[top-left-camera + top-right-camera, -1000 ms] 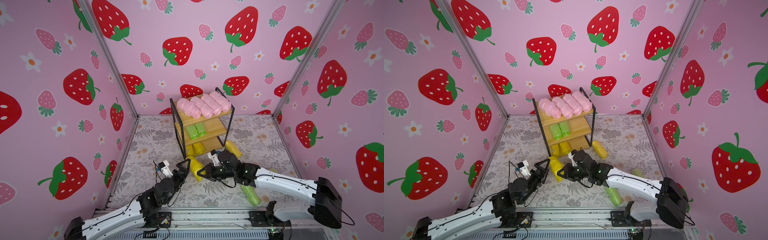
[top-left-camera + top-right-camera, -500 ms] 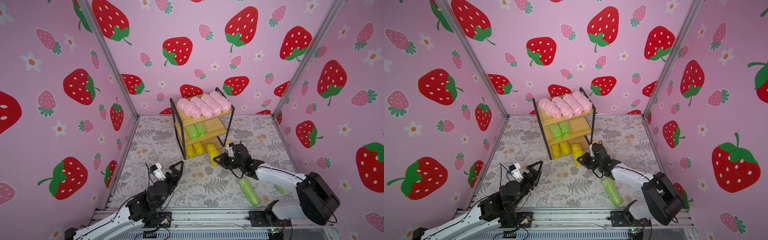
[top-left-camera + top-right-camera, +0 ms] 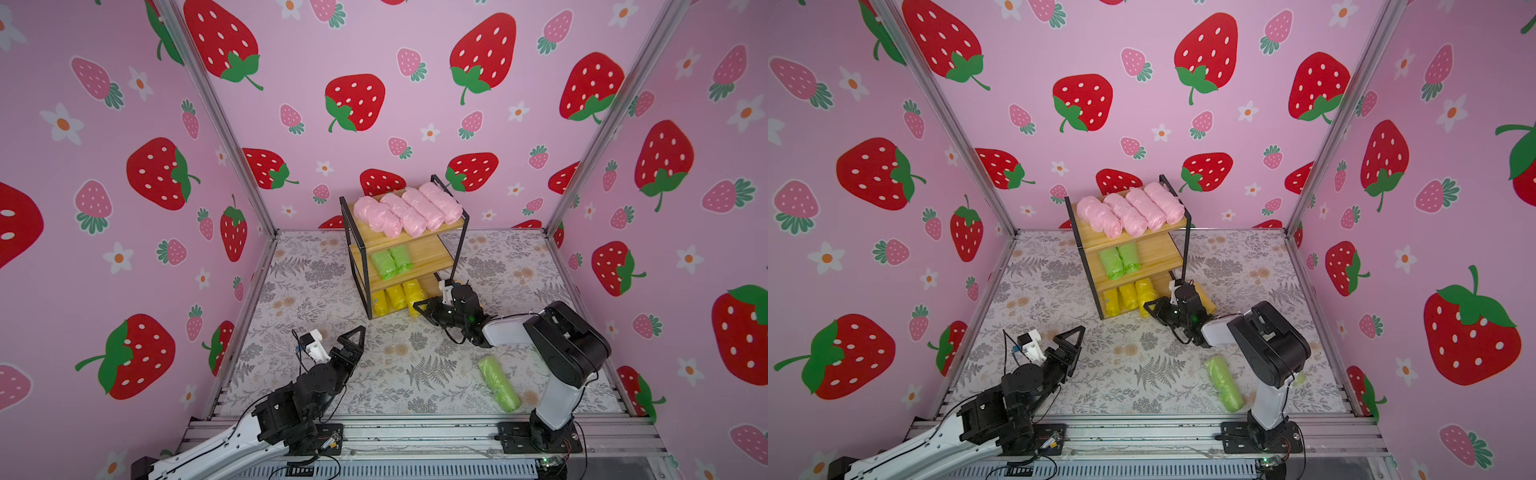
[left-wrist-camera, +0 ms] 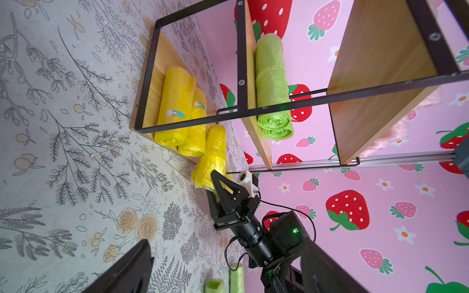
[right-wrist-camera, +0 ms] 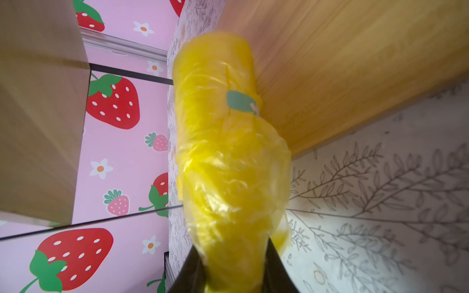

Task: Sort the rolls of trash bags by color and place them on the shelf
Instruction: Place the roll of trash bags on the shelf.

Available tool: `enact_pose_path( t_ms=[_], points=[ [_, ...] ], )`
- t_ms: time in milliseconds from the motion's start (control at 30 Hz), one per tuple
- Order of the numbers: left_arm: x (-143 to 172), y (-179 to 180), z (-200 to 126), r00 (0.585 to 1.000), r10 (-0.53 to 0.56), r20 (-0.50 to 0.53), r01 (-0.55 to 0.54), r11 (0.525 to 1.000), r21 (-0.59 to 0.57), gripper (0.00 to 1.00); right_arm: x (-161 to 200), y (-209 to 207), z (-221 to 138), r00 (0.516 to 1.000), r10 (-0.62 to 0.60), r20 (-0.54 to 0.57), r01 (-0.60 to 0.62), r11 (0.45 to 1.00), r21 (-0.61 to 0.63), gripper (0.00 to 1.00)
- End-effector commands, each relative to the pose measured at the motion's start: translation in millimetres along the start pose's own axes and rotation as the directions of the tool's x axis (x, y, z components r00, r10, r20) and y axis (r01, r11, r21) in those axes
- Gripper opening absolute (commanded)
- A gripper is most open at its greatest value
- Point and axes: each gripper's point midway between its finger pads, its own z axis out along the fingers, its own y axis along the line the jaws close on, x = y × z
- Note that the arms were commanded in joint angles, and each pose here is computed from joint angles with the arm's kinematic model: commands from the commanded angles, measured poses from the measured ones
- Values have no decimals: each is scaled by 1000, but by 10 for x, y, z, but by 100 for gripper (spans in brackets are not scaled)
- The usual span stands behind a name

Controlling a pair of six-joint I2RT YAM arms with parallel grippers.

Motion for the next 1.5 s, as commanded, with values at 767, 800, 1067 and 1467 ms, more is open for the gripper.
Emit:
enact_pose_path(
  t_ms=[767,800,1067,1467],
  points=[
    [-33,-103,-17,999,36,11,-36,999,24,94,-571,87,249,989,-90,119,72,986,150,65],
    [-34,-105,-18,999,34,11,-34,999,25,95,-578,35,196,988,-85,128,60,980,188,71],
    [25,-105,31,999,35,-5,-35,999,17,96,-413,6,-78,993,-90,70,72,972,223,76],
    [95,-95,39,995,84,-49,-86,996,-37,98,-393,-122,-918,949,-316,-14,292,860,419,100]
  ],
)
